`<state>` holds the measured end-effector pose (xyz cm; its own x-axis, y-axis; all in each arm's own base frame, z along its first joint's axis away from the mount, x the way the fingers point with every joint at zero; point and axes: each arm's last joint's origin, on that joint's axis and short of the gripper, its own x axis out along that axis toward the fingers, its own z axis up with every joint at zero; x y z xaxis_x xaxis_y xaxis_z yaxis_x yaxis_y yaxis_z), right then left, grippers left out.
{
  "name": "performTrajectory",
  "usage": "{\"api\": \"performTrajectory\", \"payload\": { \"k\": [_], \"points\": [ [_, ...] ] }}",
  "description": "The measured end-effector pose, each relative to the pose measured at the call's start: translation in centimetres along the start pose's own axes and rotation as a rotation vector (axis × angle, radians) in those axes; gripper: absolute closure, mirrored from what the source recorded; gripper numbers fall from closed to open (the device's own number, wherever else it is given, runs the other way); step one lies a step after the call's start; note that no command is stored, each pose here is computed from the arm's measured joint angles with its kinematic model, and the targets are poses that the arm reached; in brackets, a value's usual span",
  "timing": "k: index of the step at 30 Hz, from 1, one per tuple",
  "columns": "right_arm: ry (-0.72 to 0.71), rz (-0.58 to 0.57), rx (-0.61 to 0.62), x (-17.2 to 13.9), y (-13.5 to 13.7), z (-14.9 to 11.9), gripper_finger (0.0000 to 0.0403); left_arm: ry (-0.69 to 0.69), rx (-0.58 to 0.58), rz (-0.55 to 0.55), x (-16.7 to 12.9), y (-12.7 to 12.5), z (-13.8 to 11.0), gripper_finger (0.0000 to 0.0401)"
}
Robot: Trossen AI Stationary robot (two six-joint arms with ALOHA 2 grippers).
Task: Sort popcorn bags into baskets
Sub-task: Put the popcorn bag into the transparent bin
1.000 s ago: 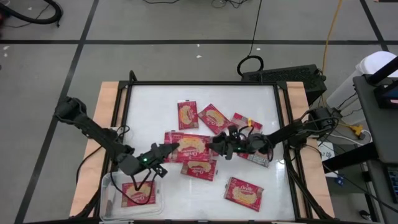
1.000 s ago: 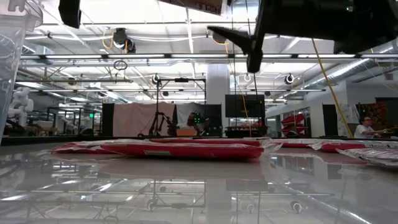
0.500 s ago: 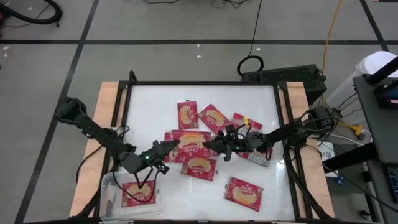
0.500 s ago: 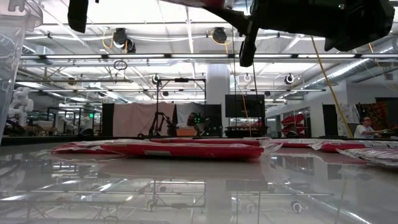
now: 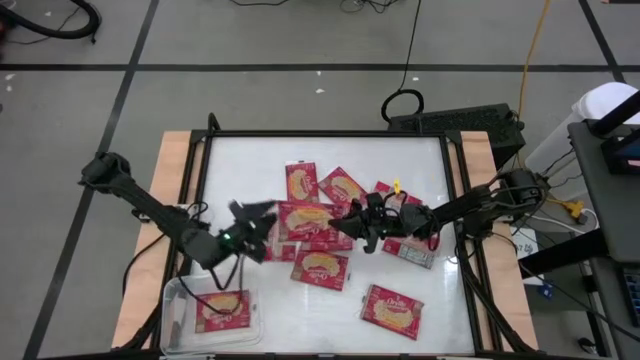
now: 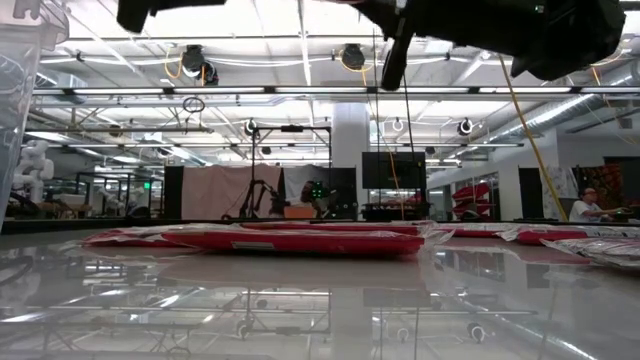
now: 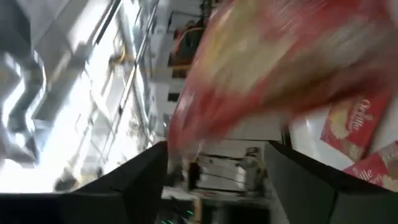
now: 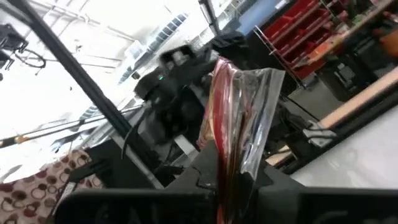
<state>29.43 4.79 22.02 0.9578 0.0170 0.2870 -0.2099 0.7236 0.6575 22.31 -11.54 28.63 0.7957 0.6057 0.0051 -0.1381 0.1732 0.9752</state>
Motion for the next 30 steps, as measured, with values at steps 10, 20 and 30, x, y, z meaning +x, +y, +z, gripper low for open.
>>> {"api": "performTrajectory", "payload": {
  "k": [10,20,30],
  "points": [
    [-0.071,-0.044,-0.118,-1.6,1.3,0.9,0.0393,-0.077,-0.934,-0.026,-3.3,6.5,-5.9,0.0156],
    [-0.050,-0.111,-0.162,1.2,2.3,-1.4,0.0394,-0.324,-1.571,-0.616,-4.4,7.4,-9.6,0.0252],
    [-0.023,-0.089,-0.234,6.3,3.0,-4.2,0.0394,-0.314,-1.658,-0.843,-4.5,6.6,-8.8,0.0171]
  ]
}}
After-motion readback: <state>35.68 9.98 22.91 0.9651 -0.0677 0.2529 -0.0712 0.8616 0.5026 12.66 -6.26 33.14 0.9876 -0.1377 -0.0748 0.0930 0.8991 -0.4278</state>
